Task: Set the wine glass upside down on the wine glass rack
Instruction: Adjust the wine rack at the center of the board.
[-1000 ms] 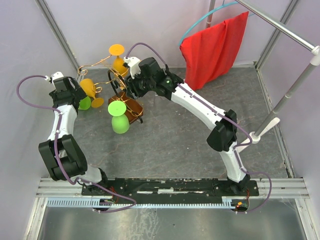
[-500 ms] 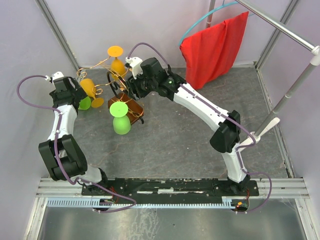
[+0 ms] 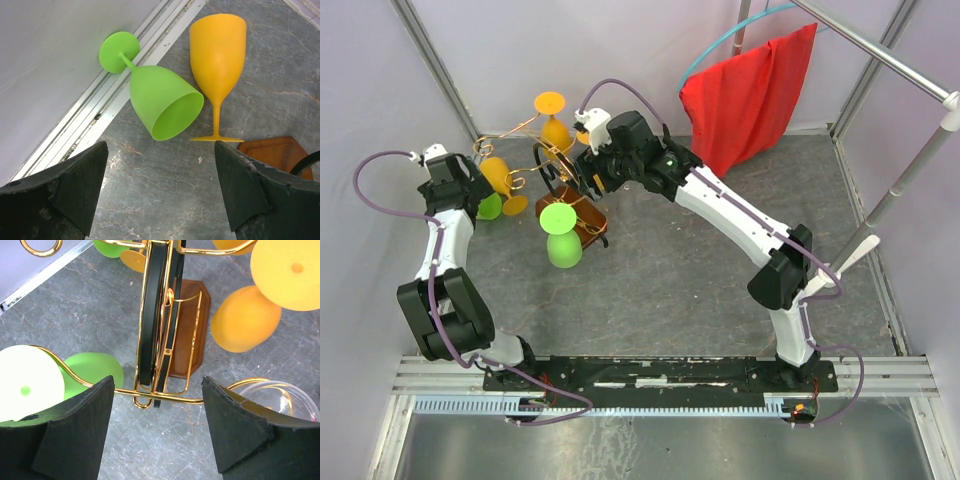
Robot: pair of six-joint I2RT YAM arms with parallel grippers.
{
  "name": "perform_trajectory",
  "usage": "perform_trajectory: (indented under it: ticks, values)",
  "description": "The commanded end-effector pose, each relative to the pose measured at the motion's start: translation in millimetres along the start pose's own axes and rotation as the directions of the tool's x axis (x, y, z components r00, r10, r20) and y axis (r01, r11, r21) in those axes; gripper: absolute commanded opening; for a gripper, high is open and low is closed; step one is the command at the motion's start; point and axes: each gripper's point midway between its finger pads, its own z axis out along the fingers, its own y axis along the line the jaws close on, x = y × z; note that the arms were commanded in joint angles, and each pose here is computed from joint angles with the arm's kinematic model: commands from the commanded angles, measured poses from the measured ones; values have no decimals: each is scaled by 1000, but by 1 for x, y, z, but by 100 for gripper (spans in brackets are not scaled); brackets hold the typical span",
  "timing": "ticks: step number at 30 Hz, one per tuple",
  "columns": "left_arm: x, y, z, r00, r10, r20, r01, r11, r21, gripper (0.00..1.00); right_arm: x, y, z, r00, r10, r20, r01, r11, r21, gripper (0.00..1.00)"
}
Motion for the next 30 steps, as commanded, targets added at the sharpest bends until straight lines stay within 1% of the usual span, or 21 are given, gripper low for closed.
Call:
perform_trajectory:
  ticks: [1,6,9,12,17,20,24,30]
  values:
    - [-21,7,6,997,-52,55,53,998,-29,94,-51,1,-40,988,-46,148,40,998,39,80]
    - [-21,25,14,996,-82,35,84,994,-65,96,-71,-2,-61,976,-57,211,43,996,75,87]
    - [-20,36,22,996,-87,17,88,993,-81,97,-82,-7,-78,968,-55,244,29,993,111,89]
    - [-19,36,31,998,-68,-4,67,996,-54,97,-89,-9,-95,961,-52,273,15,991,136,90]
    - [-15,25,46,999,-1,-51,2,1000,15,97,-82,-12,-111,956,-55,287,9,987,158,92]
    - [-16,24,49,998,37,-48,-36,999,24,99,-73,-16,-114,959,-57,277,7,984,177,92]
    - [-15,15,48,993,114,-29,-112,991,72,100,-63,-22,-111,966,-69,250,18,980,200,92]
    - [3,11,53,968,244,-58,-242,970,38,100,-57,-29,-106,970,-97,223,47,975,219,93]
